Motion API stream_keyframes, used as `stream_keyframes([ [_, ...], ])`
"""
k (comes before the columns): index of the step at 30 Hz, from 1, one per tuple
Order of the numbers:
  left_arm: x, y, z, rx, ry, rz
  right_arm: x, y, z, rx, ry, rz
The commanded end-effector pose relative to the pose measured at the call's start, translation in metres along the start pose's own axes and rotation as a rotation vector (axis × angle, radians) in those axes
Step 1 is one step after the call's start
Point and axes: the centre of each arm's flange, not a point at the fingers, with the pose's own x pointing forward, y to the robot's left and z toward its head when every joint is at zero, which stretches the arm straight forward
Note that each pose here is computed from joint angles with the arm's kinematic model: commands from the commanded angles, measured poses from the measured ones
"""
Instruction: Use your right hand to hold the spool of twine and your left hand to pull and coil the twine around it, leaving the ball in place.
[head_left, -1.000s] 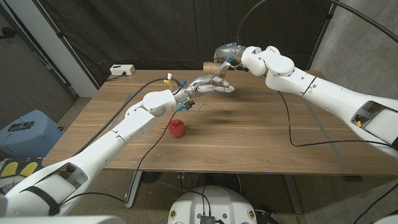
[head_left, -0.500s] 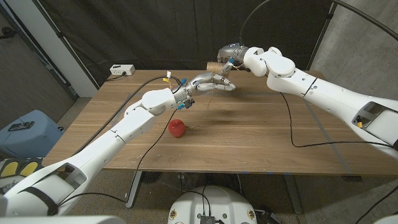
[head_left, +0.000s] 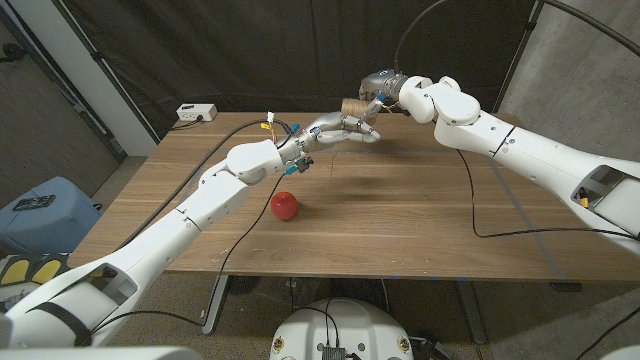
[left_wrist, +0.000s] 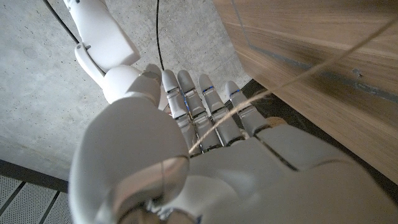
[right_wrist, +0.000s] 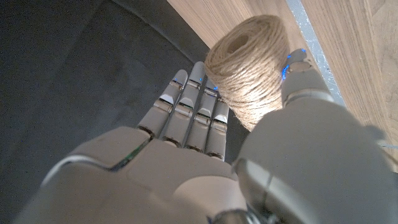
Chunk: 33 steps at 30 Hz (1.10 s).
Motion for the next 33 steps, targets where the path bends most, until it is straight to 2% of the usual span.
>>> stream_keyframes([
  [1,0.001,0.000,0.011,0.003,-0.031,-0.008,-0.004,0.009,-0.012,0.018,0.031,0.016],
  [10,0.003,0.003,0.017,0.022,-0.039,-0.014,-0.004,0.013,-0.012,0.015,0.031,0.030],
  [33,0.009,0.017,0.029,0.060,-0.069,-0.047,-0.001,0.030,-0.001,0.011,0.007,0.077],
])
